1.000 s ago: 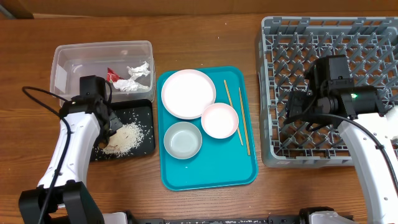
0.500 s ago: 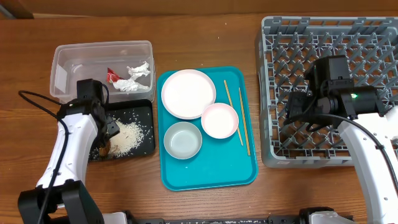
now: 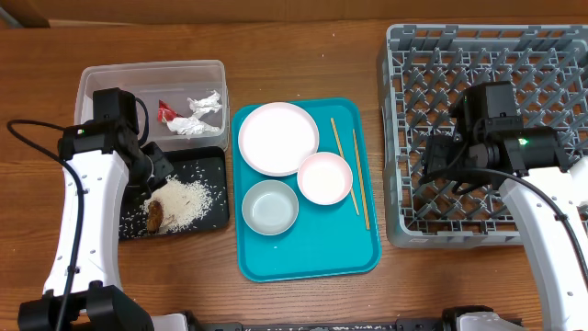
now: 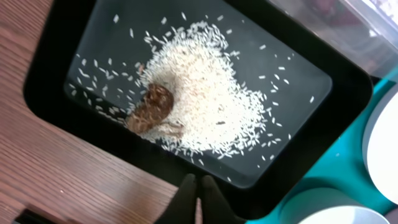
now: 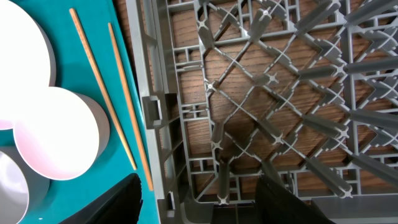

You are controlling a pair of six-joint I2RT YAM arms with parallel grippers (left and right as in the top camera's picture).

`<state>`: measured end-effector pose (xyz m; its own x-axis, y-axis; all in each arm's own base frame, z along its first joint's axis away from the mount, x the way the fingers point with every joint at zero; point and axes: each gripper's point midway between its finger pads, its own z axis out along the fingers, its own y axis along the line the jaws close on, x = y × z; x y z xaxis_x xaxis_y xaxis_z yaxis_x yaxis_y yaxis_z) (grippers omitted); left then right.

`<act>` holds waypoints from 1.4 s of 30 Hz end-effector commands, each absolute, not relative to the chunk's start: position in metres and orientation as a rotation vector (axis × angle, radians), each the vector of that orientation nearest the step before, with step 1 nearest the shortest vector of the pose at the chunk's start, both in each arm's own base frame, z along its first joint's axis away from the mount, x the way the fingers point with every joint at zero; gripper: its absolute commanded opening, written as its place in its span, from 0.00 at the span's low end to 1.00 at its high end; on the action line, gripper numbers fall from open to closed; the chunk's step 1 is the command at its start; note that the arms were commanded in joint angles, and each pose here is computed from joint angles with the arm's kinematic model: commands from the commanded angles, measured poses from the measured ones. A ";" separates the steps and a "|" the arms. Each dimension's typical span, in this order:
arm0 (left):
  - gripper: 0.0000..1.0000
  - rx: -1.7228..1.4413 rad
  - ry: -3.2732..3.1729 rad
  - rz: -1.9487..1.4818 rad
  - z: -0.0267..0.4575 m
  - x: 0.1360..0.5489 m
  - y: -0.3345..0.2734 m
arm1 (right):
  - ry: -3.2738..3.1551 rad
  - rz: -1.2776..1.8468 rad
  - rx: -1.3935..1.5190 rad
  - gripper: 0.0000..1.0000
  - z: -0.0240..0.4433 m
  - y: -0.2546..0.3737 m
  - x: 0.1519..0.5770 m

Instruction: Sort waste into correct bins and load items into the dishwasher

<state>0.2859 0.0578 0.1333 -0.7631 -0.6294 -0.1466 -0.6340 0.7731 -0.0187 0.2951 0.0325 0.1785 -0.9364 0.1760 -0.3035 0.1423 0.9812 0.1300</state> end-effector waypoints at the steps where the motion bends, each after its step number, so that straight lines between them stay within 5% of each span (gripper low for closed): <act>1: 0.04 -1.269 2.713 0.039 0.136 0.281 0.059 | 2.759 0.147 0.233 0.61 0.193 0.030 0.299; 6: 0.04 -1.468 2.540 0.057 0.110 0.290 0.068 | 2.759 0.147 0.233 0.61 0.193 0.030 0.299; 25: 0.04 -1.438 2.451 0.000 0.016 0.341 0.077 | 2.776 0.150 0.234 0.61 0.191 0.031 0.296; 42: 0.04 -1.136 2.310 -0.052 0.028 0.409 0.091 | 2.789 0.148 0.236 0.61 0.190 0.031 0.293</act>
